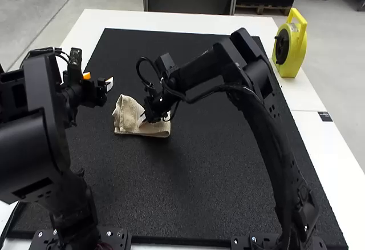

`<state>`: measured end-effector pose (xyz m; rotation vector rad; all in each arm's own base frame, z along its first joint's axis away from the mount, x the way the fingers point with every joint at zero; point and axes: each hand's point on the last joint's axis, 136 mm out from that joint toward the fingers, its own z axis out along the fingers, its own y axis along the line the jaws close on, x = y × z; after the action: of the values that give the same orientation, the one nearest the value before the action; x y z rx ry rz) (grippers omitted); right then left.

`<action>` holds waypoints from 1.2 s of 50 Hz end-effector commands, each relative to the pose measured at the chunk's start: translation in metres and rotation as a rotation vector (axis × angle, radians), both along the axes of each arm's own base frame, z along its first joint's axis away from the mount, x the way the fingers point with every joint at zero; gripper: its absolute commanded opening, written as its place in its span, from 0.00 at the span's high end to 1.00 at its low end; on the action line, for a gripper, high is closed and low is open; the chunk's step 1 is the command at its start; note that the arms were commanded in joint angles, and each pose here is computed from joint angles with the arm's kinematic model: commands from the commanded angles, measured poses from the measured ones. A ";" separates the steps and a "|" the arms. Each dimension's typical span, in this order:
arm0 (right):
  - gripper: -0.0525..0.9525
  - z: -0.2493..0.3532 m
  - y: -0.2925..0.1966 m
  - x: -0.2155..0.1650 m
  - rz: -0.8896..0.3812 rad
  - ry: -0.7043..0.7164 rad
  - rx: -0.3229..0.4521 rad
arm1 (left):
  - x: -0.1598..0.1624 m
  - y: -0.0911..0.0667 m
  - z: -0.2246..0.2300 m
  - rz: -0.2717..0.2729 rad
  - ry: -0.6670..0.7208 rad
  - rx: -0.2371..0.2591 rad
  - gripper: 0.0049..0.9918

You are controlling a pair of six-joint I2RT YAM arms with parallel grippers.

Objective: Fold the towel.

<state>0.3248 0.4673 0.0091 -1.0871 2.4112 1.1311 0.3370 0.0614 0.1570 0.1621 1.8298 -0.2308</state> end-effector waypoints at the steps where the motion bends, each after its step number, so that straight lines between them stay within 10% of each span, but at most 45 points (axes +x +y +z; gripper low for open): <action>1: 0.96 0.012 0.011 0.003 -0.001 -0.012 0.037 | -0.002 0.001 0.012 0.004 -0.035 0.017 0.03; 60: 0.96 0.020 0.065 0.003 0.053 -0.023 0.131 | -0.001 0.002 0.013 0.003 -0.040 0.023 0.03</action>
<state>0.3344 0.5171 0.0111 -1.0980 2.3178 1.2216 0.3370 0.0619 0.1571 0.1608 1.8295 -0.2295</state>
